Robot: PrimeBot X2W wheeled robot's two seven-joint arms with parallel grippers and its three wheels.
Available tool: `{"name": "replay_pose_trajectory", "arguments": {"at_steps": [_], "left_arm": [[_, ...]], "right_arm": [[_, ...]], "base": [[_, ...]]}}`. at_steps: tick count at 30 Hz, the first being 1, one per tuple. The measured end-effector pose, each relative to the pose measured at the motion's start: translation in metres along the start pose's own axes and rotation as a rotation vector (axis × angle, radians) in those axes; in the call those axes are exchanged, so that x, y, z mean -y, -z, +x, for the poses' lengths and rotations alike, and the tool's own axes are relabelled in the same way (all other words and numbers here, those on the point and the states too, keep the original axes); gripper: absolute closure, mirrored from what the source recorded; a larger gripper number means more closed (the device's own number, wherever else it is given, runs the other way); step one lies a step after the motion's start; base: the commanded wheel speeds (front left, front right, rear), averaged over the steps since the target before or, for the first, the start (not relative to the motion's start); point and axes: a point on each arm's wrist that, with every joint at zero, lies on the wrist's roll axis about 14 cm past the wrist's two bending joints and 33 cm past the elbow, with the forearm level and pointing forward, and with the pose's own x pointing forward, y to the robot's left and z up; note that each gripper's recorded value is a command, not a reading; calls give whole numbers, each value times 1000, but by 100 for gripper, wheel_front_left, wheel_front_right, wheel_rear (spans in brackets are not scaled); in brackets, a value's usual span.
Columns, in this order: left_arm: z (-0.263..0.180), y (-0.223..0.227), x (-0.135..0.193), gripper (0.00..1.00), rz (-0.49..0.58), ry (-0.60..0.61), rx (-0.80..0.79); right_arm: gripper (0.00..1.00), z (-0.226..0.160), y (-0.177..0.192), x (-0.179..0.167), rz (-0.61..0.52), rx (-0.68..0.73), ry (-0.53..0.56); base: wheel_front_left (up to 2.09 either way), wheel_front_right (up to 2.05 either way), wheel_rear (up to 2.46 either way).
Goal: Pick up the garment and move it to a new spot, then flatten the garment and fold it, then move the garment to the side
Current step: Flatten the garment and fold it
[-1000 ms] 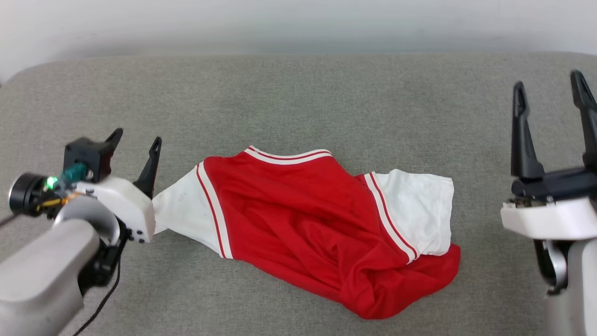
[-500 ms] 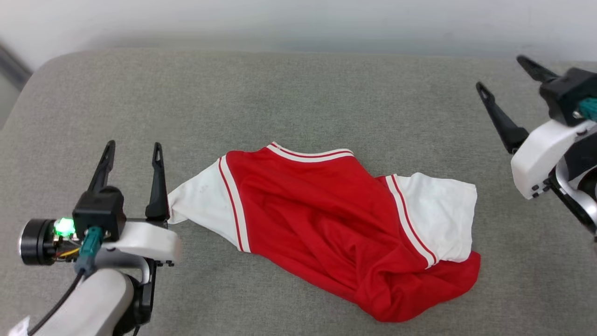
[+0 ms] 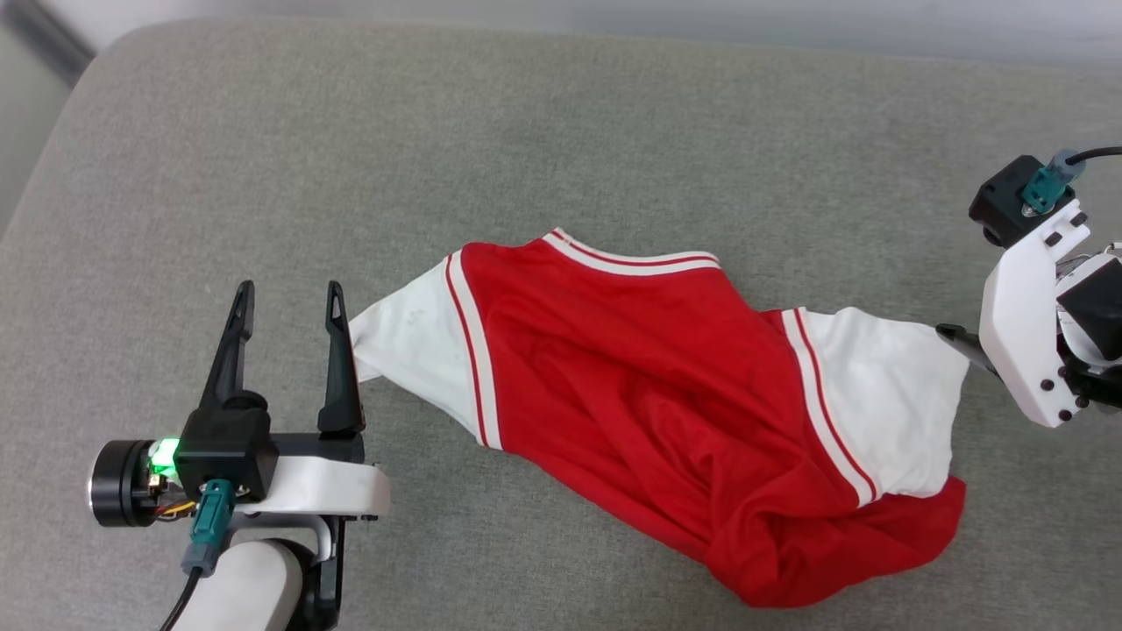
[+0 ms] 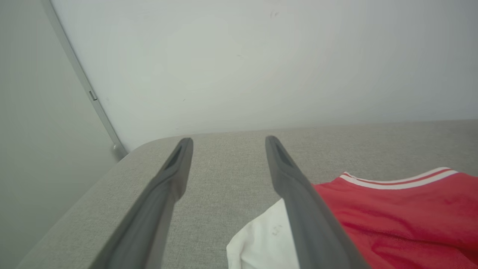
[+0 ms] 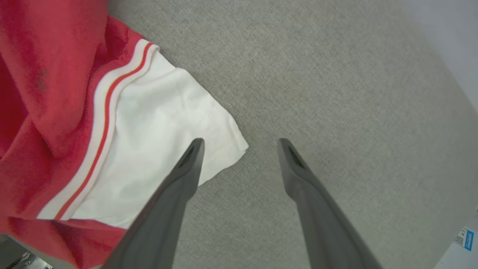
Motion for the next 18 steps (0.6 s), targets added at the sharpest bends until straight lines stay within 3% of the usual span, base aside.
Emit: {"name": "replay_pose_trajectory", "arguments": {"at_steps": [9, 13, 15, 18], "left_arm": [[5, 25, -5, 0, 3, -30, -45], [8, 32, -7, 0, 9, -35, -58], [10, 31, -8, 0, 14, -35, -51], [10, 30, -7, 0, 14, -27, -43]], "right_arm": [[0, 62, 40, -25, 39, -176, -112], [0, 72, 43, -30, 35, -174, -133], [100, 72, 38, -29, 38, -135, -128], [100, 64, 22, -22, 25, -49, -100]], "base": [[0, 0, 0], [0, 0, 0], [0, 0, 0], [0, 0, 0]]}}
